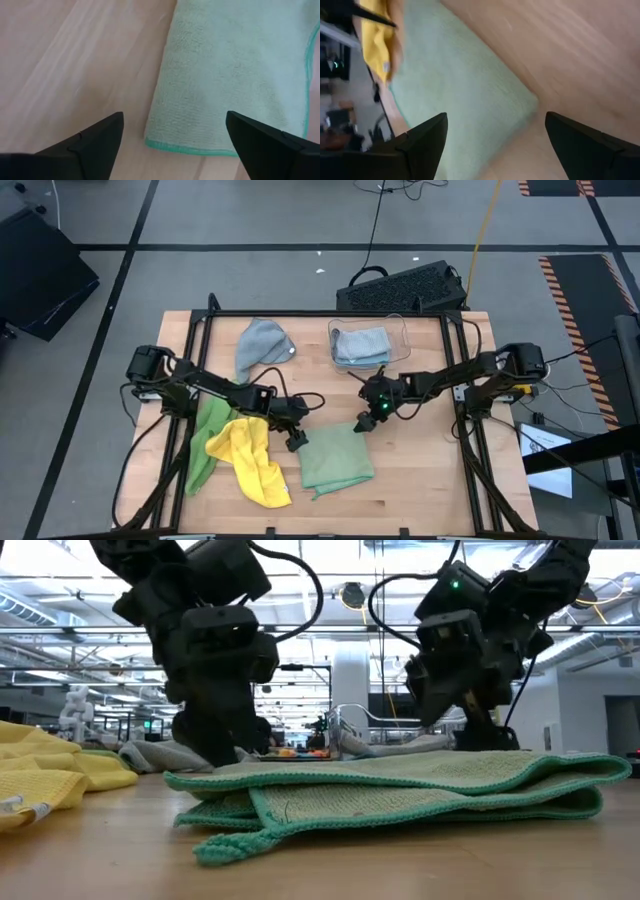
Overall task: Fold microfiber towels
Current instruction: Fold the light green towel
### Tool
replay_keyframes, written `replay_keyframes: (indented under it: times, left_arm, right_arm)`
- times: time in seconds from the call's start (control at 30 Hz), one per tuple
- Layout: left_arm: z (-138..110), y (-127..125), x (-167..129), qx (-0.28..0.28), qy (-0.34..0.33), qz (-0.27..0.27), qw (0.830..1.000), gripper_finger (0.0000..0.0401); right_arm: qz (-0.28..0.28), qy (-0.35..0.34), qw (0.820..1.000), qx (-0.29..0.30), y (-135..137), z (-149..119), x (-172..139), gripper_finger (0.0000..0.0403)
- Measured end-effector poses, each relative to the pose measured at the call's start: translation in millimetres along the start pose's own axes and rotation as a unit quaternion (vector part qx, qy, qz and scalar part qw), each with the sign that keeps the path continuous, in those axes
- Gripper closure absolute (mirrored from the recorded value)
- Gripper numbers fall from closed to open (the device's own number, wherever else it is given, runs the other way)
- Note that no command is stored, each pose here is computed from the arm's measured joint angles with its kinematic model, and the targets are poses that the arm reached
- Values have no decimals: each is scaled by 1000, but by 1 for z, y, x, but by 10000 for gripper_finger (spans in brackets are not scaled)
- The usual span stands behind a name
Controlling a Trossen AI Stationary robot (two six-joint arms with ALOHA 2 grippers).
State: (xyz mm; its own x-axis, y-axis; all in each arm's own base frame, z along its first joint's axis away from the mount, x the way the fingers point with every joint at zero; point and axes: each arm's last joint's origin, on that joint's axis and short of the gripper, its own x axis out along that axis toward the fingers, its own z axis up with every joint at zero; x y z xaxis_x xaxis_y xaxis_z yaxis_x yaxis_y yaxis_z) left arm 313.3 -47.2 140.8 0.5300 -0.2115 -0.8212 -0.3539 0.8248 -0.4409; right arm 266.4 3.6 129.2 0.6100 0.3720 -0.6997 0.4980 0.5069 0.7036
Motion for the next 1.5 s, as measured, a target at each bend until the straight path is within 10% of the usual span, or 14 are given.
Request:
replay_keyframes:
  times: [0.7,0.97,1.3,1.5]
  left_arm:
    - [-5,-5,14,57,18,-39,997,180]
    - [-17,-11,16,76,43,-19,996,170]
    - [-25,-18,17,126,35,-5,991,376]
    - [-10,-25,-3,142,-20,15,990,383]
  right_arm:
    - [28,-24,994,-98,1,2,24,97]
    - [21,-22,995,-96,2,-5,33,202]
    - [34,-33,994,-102,4,-3,31,389]
    - [42,-67,989,-122,21,-3,6,395]
